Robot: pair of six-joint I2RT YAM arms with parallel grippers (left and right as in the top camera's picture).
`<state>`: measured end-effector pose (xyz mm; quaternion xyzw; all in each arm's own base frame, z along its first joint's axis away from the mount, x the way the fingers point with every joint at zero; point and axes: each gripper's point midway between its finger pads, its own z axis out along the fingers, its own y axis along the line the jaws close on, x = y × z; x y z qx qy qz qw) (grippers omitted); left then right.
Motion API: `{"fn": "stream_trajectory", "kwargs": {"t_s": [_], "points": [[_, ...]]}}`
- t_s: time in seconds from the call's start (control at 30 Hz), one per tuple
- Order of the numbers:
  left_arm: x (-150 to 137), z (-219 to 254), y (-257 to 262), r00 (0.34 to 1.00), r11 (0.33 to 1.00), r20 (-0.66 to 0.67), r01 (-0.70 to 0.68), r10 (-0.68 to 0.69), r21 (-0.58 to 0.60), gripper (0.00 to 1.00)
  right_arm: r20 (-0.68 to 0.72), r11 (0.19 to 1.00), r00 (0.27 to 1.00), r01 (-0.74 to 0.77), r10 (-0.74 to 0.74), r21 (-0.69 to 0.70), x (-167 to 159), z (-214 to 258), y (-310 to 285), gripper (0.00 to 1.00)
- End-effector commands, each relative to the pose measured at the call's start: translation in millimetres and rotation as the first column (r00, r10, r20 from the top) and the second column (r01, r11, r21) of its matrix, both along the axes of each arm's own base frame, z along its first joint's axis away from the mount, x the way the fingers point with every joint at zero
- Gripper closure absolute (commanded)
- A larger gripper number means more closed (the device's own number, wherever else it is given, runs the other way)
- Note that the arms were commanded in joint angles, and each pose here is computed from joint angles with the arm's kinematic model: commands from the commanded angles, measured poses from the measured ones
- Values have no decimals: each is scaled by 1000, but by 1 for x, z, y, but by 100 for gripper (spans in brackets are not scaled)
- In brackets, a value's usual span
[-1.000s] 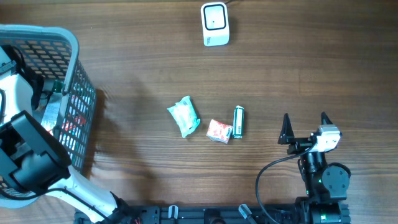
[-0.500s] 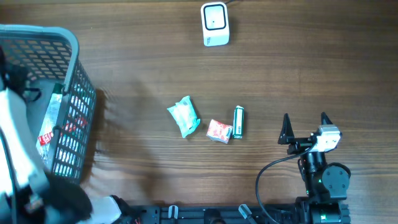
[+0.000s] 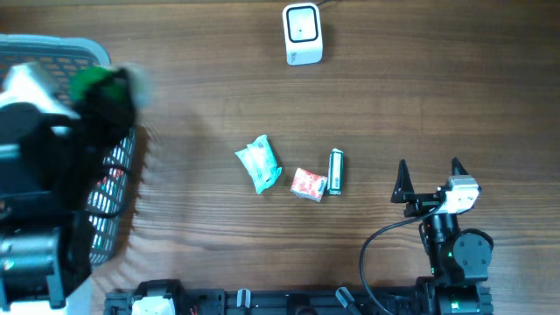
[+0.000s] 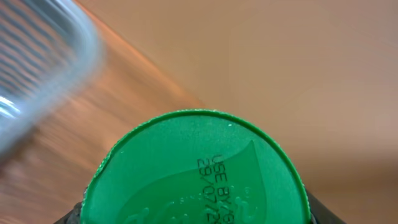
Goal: Scan the item barcode
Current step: 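Carry the green-capped jar out and set it on the table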
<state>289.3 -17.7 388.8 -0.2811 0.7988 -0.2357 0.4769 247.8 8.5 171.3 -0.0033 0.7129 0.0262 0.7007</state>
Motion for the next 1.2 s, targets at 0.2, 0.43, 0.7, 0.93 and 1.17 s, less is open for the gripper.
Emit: {"fn": "stream_trajectory", "kwargs": {"t_s": [0.2, 0.43, 0.7, 0.93, 1.17], "points": [[34, -94, -206, 810, 836, -243, 548, -534, -12, 53, 2, 1000, 1000, 3, -3, 9, 0, 1, 0, 0], [43, -214, -334, 634, 693, -377, 720, -675, -30, 53, 2, 1000, 1000, 3, -3, 9, 0, 1, 0, 0], [33, -307, -405, 523, 554, -397, 831, -754, 42, 49, 2, 1000, 1000, 3, -3, 9, 0, 1, 0, 0], [36, -321, -401, 500, 302, -442, 843, -745, 446, 41, 2, 1000, 1000, 4, -4, 9, 0, 1, 0, 0], [49, -319, -388, 466, 43, -501, 763, -729, 645, 20, 2, 1000, 1000, 4, -4, 9, 0, 1, 0, 0]]}}
